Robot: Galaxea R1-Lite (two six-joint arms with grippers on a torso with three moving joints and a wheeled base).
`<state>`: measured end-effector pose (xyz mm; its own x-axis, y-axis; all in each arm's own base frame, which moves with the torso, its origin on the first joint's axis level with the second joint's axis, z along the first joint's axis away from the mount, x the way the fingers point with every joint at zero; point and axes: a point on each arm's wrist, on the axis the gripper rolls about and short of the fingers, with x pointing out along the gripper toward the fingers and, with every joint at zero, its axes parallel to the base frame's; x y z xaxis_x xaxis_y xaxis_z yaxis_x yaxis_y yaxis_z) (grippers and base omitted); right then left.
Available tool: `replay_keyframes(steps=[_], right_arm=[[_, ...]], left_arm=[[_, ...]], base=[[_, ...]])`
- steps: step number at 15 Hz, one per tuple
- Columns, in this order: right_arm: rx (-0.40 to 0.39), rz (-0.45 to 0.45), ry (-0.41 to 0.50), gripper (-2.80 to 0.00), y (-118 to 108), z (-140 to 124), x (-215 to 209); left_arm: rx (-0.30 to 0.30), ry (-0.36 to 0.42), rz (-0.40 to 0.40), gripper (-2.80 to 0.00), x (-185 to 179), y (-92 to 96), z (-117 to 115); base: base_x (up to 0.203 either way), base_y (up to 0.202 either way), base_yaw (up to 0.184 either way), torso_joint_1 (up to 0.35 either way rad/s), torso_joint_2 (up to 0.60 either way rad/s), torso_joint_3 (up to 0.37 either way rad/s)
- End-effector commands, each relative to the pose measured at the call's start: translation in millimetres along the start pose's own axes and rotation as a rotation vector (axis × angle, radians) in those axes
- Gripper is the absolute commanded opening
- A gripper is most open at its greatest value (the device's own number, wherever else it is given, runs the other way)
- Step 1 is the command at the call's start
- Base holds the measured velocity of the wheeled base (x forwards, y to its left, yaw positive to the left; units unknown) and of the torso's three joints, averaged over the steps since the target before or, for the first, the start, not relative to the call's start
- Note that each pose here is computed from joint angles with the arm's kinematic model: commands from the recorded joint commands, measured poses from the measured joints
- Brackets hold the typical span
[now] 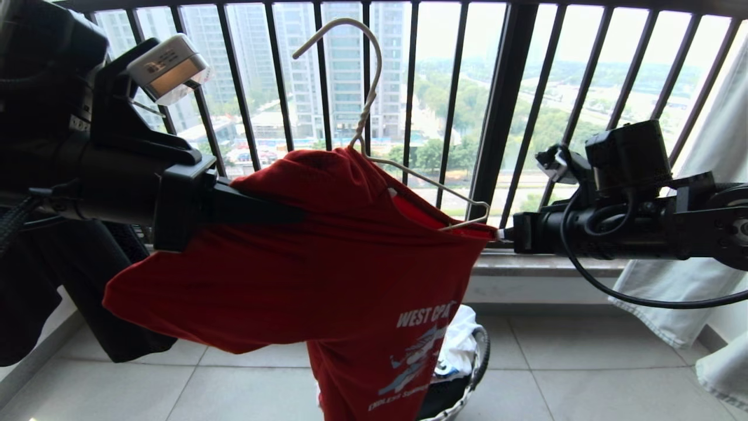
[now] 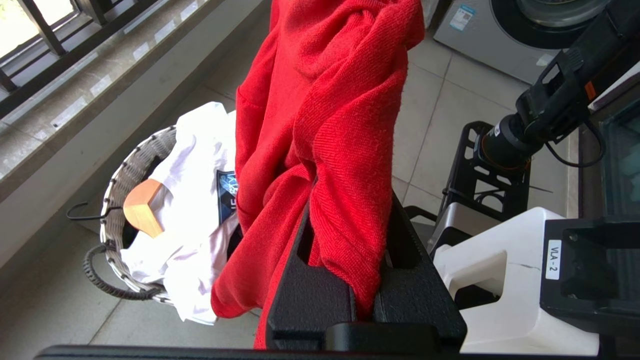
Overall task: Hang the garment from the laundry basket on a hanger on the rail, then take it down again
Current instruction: Hang the clothes on the clothes rack
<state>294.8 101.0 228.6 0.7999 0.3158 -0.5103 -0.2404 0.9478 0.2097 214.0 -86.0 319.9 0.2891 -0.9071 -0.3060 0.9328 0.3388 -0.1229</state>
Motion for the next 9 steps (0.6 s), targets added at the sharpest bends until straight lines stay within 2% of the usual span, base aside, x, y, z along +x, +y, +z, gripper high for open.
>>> replay_keyframes(steps=[1,9], right_arm=[[0.002,0.002,-0.014,-2.8,0.0,2.4,-4.3],[0.014,-0.014,-0.055,-2.8,-6.5,11.7,-12.4]], left_arm=[[-0.006,0.005,-0.002,-2.8,1.0,1.4,-1.1],[-0.027,0.025,-0.015,-2.8,5.7,2.3,-8.3]], base=[[0.0,0.0,0.0,0.0,0.0,0.0],[0.0,0.0,0.0,0.0,0.0,0.0]])
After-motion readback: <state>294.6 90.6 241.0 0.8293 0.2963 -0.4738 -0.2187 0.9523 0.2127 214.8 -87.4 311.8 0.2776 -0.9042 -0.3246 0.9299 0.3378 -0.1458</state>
